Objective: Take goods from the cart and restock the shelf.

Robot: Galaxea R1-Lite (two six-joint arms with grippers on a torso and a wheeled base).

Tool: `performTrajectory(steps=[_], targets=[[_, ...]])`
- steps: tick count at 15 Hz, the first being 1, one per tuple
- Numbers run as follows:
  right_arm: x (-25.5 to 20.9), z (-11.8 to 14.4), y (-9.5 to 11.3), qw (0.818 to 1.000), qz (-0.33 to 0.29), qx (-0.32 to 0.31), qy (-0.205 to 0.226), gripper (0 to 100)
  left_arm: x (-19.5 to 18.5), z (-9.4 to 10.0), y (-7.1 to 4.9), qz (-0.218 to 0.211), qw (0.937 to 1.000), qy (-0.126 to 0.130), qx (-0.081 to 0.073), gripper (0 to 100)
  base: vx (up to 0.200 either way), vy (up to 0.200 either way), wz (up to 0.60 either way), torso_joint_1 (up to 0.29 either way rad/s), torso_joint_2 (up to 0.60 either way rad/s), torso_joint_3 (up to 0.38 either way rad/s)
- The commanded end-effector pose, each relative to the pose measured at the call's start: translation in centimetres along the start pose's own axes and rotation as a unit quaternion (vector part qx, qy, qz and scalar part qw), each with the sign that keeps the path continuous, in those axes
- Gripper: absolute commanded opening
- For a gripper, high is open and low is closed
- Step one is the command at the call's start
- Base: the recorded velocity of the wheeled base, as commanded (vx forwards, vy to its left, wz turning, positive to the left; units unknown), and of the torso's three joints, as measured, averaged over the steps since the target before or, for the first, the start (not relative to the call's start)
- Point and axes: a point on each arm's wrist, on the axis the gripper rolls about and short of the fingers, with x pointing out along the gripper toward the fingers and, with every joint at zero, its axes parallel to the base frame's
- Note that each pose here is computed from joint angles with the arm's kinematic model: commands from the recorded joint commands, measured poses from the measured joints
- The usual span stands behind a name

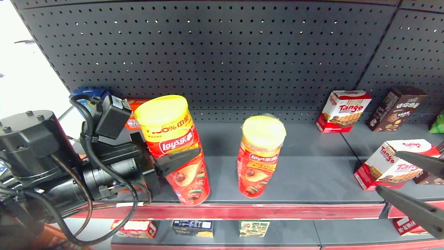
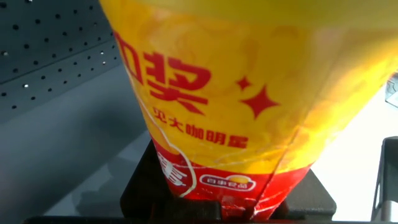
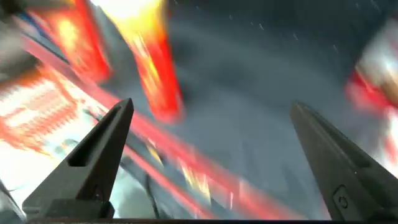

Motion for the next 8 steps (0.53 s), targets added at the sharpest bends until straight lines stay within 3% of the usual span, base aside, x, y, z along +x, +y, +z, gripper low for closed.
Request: performTrajectory(steps=[1, 2, 6, 7, 8], targets=[[-5.6, -3.8, 1.3, 0.997, -0.072, 0.005, 0.007, 100, 0.1, 0.0, 0.0, -0.002, 1.0, 0.0, 0.0, 0, 0.0, 0.0, 0.0, 0.0, 0.0, 0.0], [-7.9, -6.3, 1.9, 0.994, -0.104, 0.016, 0.014, 100, 0.4, 0.2, 0.0, -0.005, 1.0, -0.003, 0.002, 0, 0.0, 0.0, 0.0, 0.0, 0.0, 0.0], [-10.0, -9.7, 2.6, 0.983, -0.184, 0.017, 0.026, 100, 0.6, 0.2, 0.0, -0.006, 1.0, -0.004, 0.002, 0, 0.0, 0.0, 0.0, 0.0, 0.0, 0.0], [-11.0, -11.6, 3.3, 0.97, -0.238, 0.019, 0.039, 100, 0.6, 0.2, 0.0, -0.007, 1.0, -0.003, 0.002, 0, 0.0, 0.0, 0.0, 0.0, 0.0, 0.0], [-11.3, -12.0, 3.5, 0.968, -0.246, 0.02, 0.042, 100, 0.6, 0.1, 0.0, -0.007, 1.0, -0.002, 0.001, 0, 0.0, 0.0, 0.0, 0.0, 0.0, 0.0]])
